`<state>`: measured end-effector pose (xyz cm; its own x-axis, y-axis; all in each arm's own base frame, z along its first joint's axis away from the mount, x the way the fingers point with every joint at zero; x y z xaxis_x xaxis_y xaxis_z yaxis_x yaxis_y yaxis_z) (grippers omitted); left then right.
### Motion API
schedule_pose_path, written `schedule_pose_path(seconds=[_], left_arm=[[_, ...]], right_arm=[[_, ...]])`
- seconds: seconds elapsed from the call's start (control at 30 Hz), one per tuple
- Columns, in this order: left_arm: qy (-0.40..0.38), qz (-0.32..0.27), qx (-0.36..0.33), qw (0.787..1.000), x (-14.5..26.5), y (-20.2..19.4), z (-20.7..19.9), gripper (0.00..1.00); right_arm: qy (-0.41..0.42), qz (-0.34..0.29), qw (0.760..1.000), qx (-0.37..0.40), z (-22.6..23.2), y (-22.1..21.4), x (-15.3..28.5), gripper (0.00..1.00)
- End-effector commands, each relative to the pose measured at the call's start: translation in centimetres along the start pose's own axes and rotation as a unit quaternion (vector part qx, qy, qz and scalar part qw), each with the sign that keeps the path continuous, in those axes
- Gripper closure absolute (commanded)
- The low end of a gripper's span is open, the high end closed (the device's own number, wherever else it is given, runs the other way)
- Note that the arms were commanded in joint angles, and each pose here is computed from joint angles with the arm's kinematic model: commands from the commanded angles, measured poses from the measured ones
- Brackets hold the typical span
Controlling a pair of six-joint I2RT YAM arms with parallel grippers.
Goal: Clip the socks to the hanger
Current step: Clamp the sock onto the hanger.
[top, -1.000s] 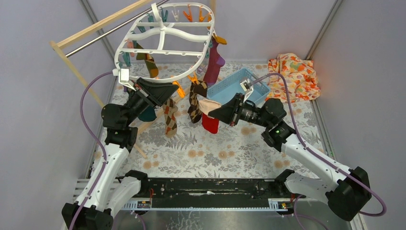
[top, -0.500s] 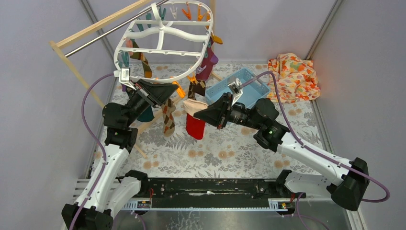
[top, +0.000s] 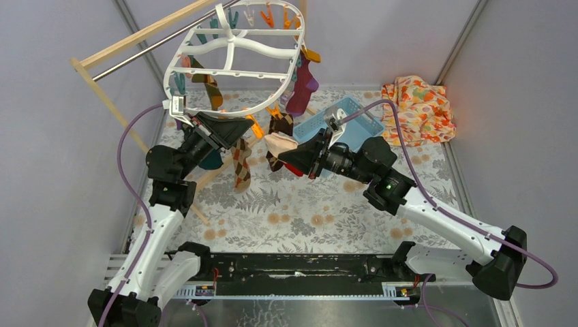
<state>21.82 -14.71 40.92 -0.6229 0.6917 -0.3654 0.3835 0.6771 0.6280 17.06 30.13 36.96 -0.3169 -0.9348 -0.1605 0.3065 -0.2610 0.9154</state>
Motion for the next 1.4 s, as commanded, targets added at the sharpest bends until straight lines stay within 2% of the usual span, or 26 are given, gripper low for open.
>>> schedule_pose_path(seconds=[0.0,1.37], left_arm=[[-0.032,-0.002,-0.008,0.999,0.1,0.7,-2.0,1.00],[-0.048,0.008,0.001,0.999,0.7,0.1,-2.5,1.00]], right_arm=[[0.010,-0.047,0.998,0.034,1.2,3.4,-0.4,1.00],[0.044,-0.060,0.997,0.031,1.2,4.5,-3.9,1.00]])
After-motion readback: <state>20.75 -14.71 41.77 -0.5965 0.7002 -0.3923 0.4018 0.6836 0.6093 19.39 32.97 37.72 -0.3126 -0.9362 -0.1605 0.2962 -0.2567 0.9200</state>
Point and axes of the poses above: each gripper's point midway between its finger pads, its own x axis back along the fingers, its own z axis along the line the jaws close on, y = z × x, the point moved 5 cm from there along x, back along the fingers, and after that the axes turned 2 degrees about -x, right-handed, at the moved point
